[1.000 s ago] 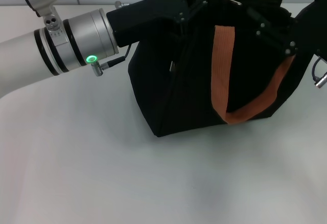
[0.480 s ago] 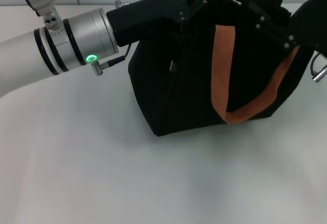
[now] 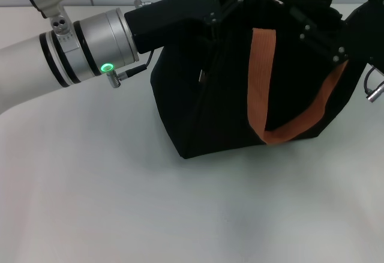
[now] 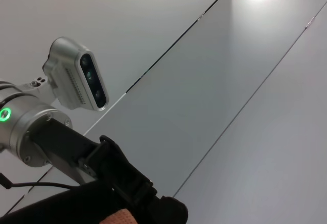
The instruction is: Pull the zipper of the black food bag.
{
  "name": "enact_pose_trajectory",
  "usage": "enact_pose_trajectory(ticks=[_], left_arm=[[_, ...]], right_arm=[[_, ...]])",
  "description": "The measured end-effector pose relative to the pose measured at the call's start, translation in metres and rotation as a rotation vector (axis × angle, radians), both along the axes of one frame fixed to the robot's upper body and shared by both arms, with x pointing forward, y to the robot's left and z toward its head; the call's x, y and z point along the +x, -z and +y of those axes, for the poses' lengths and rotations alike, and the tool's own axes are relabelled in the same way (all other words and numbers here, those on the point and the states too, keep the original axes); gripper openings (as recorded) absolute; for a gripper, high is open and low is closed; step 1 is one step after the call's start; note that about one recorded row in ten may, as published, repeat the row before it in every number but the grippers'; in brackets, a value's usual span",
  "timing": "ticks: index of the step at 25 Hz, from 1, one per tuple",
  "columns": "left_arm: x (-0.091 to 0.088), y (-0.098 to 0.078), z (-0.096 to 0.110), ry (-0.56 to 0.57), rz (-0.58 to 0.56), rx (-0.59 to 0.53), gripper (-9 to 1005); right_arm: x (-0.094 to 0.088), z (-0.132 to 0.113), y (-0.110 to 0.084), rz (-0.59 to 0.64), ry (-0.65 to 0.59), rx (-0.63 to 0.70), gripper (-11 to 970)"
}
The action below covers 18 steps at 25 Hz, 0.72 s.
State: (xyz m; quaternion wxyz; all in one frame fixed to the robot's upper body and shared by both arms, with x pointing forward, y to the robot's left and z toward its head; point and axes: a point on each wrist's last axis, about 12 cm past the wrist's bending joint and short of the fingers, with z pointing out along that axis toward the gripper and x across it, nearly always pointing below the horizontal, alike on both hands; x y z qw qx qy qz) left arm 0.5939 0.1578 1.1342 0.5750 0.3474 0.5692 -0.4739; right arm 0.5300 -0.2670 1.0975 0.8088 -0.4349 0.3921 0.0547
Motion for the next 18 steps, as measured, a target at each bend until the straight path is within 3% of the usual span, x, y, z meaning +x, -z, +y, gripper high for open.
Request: enact_pose_trajectory(ticks=[18], left_arm=[[0.000, 0.000, 0.000, 0.002, -0.001, 0.001, 53]], right_arm=[[0.010, 0.008, -0.001, 0.014, -0.008, -0.022, 726]])
